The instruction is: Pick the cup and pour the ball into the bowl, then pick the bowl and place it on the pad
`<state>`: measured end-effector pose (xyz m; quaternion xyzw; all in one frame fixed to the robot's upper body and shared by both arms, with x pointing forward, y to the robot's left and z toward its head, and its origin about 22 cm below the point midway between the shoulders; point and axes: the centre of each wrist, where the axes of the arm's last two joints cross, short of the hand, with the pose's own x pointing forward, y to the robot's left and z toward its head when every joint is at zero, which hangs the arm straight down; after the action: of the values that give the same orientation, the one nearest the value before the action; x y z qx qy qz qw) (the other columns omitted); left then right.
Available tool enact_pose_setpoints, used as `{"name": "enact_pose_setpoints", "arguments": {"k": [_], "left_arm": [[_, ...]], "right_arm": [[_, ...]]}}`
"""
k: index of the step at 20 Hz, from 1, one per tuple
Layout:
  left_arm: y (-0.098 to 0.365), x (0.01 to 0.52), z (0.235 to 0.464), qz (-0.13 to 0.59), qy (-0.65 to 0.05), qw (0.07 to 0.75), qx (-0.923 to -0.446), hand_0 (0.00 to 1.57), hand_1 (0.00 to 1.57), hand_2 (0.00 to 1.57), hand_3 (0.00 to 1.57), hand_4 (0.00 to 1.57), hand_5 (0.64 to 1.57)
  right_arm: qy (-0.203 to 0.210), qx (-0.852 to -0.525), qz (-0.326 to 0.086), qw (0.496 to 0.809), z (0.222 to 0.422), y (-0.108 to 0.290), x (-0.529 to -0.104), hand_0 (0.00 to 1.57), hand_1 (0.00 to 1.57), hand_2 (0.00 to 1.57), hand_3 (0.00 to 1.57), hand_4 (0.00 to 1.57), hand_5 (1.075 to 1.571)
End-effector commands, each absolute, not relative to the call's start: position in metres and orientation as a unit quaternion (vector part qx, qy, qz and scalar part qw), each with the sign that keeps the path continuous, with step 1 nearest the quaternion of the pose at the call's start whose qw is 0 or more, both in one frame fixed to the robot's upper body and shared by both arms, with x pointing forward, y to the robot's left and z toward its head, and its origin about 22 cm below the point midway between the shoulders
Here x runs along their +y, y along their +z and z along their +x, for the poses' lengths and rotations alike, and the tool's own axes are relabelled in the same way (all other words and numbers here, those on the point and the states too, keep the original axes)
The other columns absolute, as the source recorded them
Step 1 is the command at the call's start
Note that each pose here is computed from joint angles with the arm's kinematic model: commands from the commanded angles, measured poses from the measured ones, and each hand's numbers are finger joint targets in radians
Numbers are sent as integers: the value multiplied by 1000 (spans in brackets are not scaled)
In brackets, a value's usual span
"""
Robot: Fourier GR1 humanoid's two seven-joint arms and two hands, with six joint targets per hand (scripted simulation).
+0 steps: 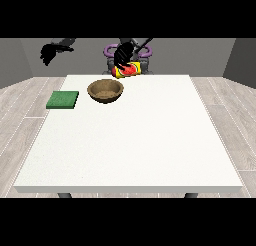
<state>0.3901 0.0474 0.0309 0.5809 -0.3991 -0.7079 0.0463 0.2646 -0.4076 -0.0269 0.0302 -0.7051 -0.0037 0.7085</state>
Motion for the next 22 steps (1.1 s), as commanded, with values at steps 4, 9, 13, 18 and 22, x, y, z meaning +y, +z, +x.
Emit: {"name": "enact_pose_setpoints", "arguments": {"k": [4,9,13,18,22], "left_arm": [[55,89,406,533,-498,387,-564,1301,1301,1571,1571,1571,1190],[38,101,392,417,-295,570,-644,897,897,851,476,1264,1437],[25,128,377,322,-150,652,-669,0,0,0,0,0,1541],[23,142,358,171,-76,645,-741,0,0,0,0,0,1563],[-6,168,337,88,-82,636,-762,0,0,0,0,0,1565]], "right_arm": [[-22,-682,24,730,238,-44,-414,0,0,0,0,0,1568],[-40,-682,23,730,242,-48,-400,0,0,0,0,251,1567],[-25,-702,52,710,266,-45,-365,0,0,0,0,331,1568],[-13,-714,24,699,288,-38,-322,0,0,0,0,252,1571],[-66,-703,7,709,282,-58,-278,0,0,0,0,295,1570]]}}
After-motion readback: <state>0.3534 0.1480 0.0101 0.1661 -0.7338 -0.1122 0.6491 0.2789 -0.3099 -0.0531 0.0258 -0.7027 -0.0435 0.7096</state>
